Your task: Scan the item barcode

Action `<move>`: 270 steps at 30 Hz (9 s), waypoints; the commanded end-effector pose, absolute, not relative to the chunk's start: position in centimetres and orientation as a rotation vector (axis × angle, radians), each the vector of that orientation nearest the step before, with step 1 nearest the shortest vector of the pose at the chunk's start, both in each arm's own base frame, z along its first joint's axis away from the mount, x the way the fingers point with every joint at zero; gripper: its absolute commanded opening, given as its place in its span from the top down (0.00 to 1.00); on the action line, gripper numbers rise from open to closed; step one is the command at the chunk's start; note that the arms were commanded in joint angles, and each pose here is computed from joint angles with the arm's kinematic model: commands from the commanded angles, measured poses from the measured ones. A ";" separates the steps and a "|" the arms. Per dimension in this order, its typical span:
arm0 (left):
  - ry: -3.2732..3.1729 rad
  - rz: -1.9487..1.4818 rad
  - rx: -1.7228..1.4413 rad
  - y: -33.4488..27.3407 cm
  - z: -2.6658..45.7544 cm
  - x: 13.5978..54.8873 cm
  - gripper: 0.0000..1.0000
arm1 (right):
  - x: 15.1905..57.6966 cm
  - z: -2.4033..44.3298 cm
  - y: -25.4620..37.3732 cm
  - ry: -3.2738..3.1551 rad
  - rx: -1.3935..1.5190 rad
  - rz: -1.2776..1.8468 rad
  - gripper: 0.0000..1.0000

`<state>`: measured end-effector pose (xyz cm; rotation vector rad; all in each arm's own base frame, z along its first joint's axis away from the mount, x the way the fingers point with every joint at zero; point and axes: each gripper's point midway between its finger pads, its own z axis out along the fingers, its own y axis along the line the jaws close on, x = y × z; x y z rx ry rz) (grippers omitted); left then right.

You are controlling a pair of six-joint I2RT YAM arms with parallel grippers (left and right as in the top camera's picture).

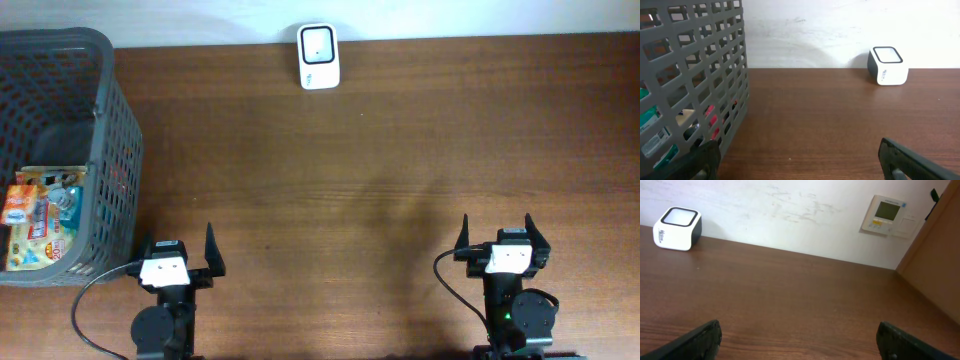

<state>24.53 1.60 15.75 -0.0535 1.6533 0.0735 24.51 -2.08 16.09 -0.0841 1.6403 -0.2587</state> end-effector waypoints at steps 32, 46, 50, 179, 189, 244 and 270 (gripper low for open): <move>1.406 -0.189 0.427 -6.6 43.6 22.8 0.01 | 24.5 15.7 -2.2 1.648 -0.079 -0.266 0.02; 2.191 0.076 0.154 0.6 44.1 34.3 0.01 | 24.5 15.7 -2.2 1.648 -0.079 -0.266 0.02; 2.107 0.065 -0.080 3.4 46.5 36.6 0.01 | 24.5 15.7 -2.2 1.648 -0.079 -0.266 0.02; 2.104 -0.305 0.341 -20.1 31.8 48.2 0.84 | 24.5 15.7 -2.2 1.648 -0.079 -0.266 0.02; 2.311 -0.294 0.586 -30.4 19.2 46.5 0.80 | 24.5 15.7 -2.2 1.648 -0.079 -0.266 0.02; 2.105 -0.188 0.298 -19.9 36.9 44.3 0.01 | 24.5 15.7 -2.2 1.648 -0.079 -0.266 0.02; 2.043 0.627 -0.776 23.0 38.7 37.3 0.19 | 24.5 15.7 -2.2 1.648 -0.079 -0.266 0.02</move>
